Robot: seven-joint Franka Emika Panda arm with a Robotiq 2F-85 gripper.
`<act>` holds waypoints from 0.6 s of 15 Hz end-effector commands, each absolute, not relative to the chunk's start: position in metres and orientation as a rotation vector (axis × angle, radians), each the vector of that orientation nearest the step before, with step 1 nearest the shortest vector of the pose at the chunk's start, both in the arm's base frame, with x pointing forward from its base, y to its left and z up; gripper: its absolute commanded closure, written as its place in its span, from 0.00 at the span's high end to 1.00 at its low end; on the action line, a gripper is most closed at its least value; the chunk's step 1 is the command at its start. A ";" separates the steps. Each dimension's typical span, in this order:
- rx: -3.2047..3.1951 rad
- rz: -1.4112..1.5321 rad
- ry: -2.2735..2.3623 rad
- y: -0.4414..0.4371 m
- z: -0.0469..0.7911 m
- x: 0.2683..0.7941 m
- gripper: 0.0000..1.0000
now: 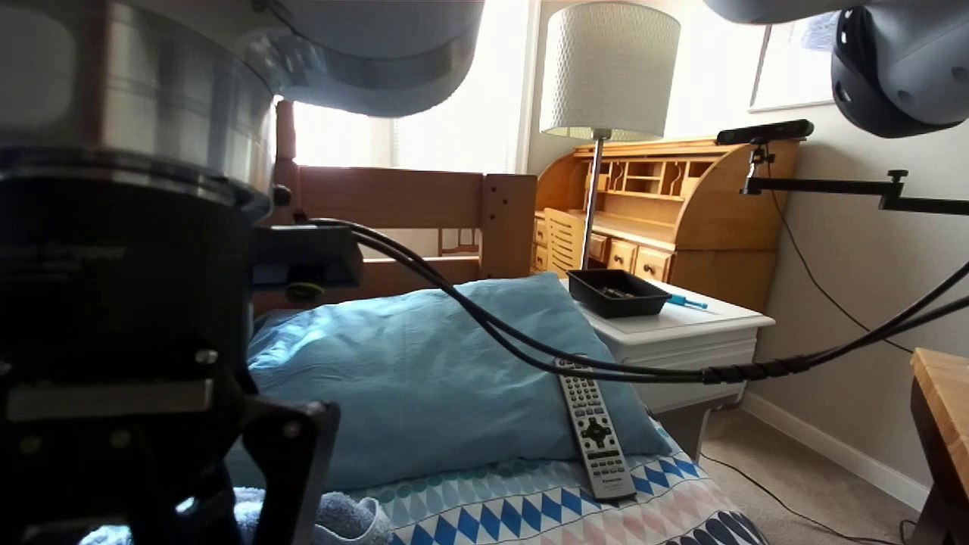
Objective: Move the blue towel to the left.
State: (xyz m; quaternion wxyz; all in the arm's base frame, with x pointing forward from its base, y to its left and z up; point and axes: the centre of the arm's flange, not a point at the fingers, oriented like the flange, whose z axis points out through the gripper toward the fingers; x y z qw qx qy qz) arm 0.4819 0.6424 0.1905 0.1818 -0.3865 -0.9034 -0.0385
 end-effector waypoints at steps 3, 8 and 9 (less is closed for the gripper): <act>-1.149 -0.026 -2.536 0.675 0.241 0.501 0.99; -1.259 0.055 -2.541 0.664 0.279 0.496 1.00; -1.296 0.072 -2.539 0.661 0.285 0.496 1.00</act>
